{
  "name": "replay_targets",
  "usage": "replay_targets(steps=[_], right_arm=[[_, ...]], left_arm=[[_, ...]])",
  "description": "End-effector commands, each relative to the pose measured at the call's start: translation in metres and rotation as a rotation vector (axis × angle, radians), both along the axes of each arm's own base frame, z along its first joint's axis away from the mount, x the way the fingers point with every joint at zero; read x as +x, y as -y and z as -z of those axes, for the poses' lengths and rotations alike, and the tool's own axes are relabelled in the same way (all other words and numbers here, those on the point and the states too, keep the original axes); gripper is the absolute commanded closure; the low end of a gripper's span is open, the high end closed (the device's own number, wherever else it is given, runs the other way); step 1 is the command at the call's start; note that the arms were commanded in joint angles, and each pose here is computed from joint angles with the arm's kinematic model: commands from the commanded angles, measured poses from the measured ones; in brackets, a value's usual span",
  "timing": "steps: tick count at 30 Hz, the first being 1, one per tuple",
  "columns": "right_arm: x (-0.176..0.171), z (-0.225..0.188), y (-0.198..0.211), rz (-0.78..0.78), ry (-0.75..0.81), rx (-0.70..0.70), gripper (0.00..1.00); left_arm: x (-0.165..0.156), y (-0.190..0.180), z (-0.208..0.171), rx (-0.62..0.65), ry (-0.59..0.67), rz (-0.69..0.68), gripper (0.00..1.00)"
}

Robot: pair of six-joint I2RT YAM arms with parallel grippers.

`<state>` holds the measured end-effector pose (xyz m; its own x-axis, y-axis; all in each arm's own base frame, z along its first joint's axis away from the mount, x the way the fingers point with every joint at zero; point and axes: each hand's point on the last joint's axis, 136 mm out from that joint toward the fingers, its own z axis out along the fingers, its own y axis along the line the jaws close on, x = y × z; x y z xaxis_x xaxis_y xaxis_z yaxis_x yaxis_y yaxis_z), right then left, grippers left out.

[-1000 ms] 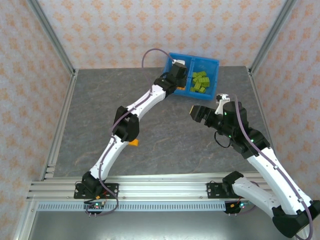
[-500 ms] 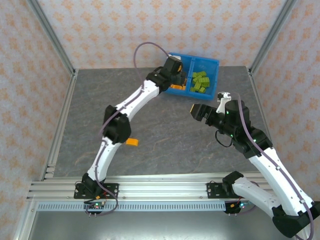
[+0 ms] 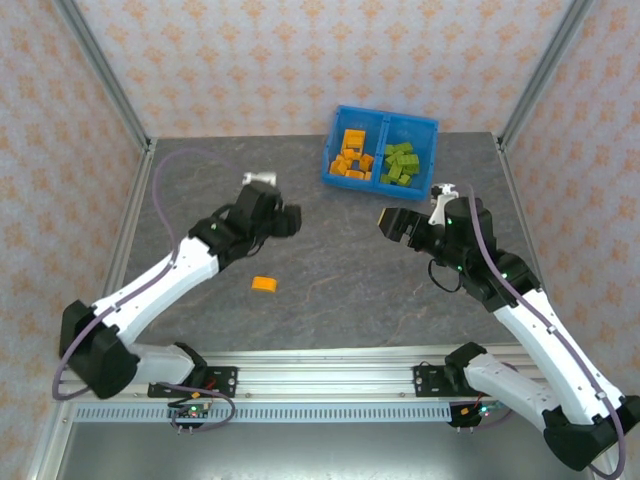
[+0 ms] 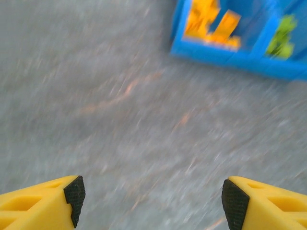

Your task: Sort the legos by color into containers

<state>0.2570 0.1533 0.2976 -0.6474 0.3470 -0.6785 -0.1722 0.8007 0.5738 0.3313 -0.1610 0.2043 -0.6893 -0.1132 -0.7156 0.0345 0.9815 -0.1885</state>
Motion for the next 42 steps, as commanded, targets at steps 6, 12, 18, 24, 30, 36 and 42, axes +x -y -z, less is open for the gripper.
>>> replay_targets(steps=[6,12,18,24,30,36,42], right_arm=[[0.004,-0.004,-0.007,-0.028,0.009,-0.002,0.1],[0.005,0.001,-0.008,-0.022,-0.006,0.005,0.1],[0.002,0.003,-0.005,-0.015,-0.014,-0.005,0.1],[0.001,0.008,-0.003,-0.007,-0.028,-0.007,0.1],[0.002,0.009,-0.006,-0.015,-0.031,0.003,0.1],[0.001,0.009,-0.006,-0.018,-0.036,0.003,0.1],[0.0,0.007,-0.007,-0.026,-0.034,0.009,0.1]], left_arm=[[-0.091,-0.049,0.1,0.008,-0.263,-0.106,0.18],[-0.094,-0.038,0.131,-0.001,-0.323,-0.058,0.0],[-0.08,-0.028,0.148,0.036,-0.35,-0.022,0.0],[-0.075,-0.03,0.168,0.105,-0.407,-0.04,0.0],[-0.075,-0.028,0.188,0.136,-0.458,-0.037,0.13],[-0.078,-0.03,0.2,0.144,-0.494,-0.062,0.28],[-0.077,-0.023,0.2,0.106,-0.498,-0.051,0.39]])
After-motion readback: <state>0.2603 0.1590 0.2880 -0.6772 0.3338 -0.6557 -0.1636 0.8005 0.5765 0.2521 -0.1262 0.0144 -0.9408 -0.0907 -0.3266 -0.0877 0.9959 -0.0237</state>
